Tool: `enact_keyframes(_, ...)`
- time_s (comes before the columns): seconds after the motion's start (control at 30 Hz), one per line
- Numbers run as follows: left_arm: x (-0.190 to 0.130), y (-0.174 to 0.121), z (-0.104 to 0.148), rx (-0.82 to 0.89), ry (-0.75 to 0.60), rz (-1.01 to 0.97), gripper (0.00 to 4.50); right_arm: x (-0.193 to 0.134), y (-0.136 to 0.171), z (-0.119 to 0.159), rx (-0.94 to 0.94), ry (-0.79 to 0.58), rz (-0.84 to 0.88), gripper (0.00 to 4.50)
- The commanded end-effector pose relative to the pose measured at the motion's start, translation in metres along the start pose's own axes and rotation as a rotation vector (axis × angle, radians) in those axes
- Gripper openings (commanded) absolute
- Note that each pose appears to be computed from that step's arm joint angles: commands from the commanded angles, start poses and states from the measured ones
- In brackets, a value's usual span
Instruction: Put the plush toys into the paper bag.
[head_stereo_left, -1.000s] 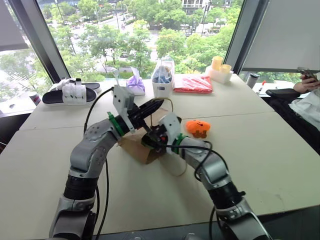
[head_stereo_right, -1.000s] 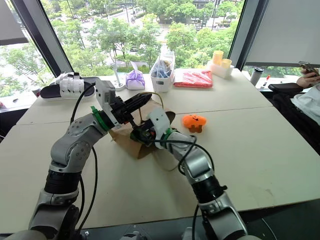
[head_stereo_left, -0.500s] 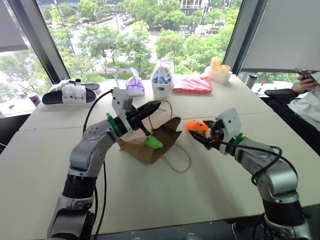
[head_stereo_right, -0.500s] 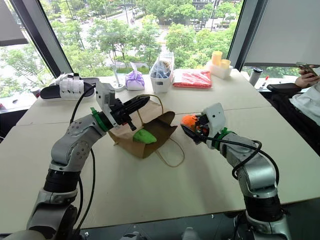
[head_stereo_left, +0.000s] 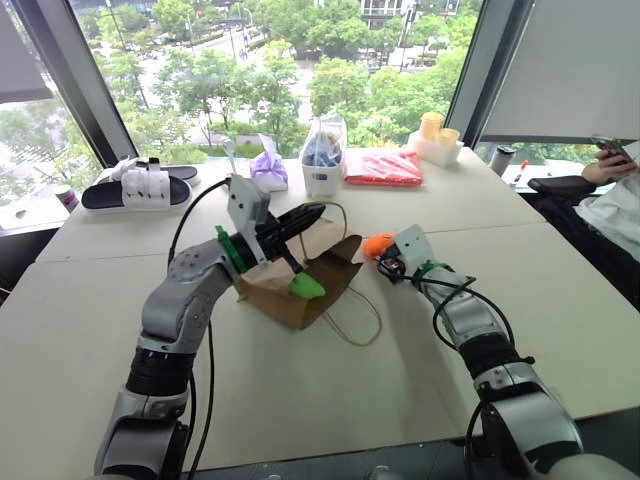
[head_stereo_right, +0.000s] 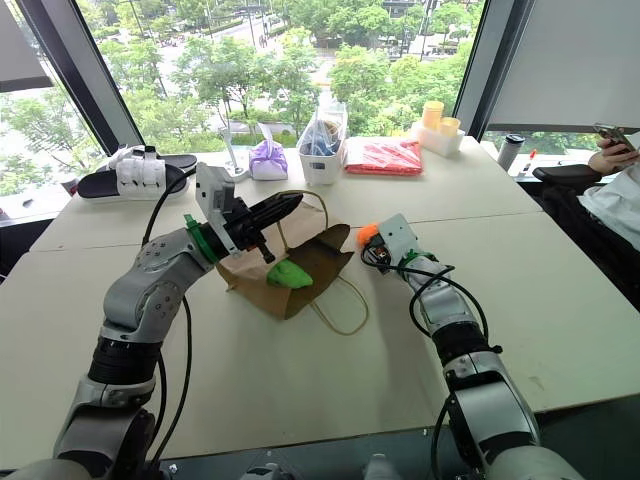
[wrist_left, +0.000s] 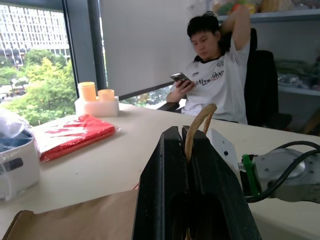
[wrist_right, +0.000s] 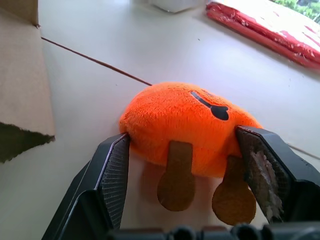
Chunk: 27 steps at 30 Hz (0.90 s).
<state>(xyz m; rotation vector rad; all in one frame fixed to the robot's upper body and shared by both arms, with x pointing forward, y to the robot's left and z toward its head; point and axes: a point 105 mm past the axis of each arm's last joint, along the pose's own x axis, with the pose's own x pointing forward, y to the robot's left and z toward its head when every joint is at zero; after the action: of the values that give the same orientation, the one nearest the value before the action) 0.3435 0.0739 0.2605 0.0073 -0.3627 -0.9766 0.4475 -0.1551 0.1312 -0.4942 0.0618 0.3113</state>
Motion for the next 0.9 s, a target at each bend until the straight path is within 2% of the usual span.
enact_keyframes(0.03, 0.0, -0.002, 0.018, 0.055, -0.05, -0.005, 0.0, 0.01, 0.003, 0.01, -0.061, -0.041, -0.01, 3.52)
enact_keyframes(0.07, 0.0, -0.002, 0.018, 0.056, -0.049, -0.005, 0.0, 0.011, 0.002, 0.01, -0.059, -0.043, -0.017, 3.52)
enact_keyframes(0.13, 0.0, -0.002, 0.018, 0.058, -0.05, -0.001, 0.0, 0.014, 0.0, 0.011, -0.062, -0.042, -0.03, 2.99)
enact_keyframes(0.2, 0.0, -0.002, 0.018, 0.06, -0.051, -0.001, 0.0, 0.015, -0.002, 0.01, -0.07, -0.038, -0.04, 2.16)
enact_keyframes(0.33, 0.001, -0.001, 0.018, 0.062, -0.052, 0.001, 0.0, 0.016, -0.007, 0.011, -0.068, -0.042, -0.058, 0.13)
enact_keyframes(0.47, 0.002, -0.002, 0.017, 0.061, -0.053, -0.002, 0.0, 0.012, -0.014, 0.015, -0.032, -0.068, -0.065, 0.02)
enact_keyframes(0.57, 0.003, -0.003, 0.017, 0.059, -0.057, -0.006, 0.0, -0.001, -0.019, 0.029, -0.024, -0.138, -0.049, 0.02)
enact_keyframes(0.67, 0.005, -0.001, 0.018, 0.052, -0.059, -0.011, 0.0, -0.044, -0.016, 0.055, -0.017, -0.222, 0.02, 0.02)
enact_keyframes(0.73, 0.004, -0.001, 0.019, 0.049, -0.059, -0.015, 0.0, -0.066, -0.011, 0.064, -0.008, -0.229, 0.052, 0.02)
enact_keyframes(0.83, 0.006, 0.0, 0.018, 0.044, -0.056, -0.029, 0.0, -0.113, 0.011, 0.077, 0.02, -0.23, 0.166, 0.02)
enact_keyframes(0.9, 0.007, 0.001, 0.018, 0.042, -0.058, -0.034, 0.0, -0.131, 0.028, 0.081, 0.037, -0.22, 0.235, 0.02)
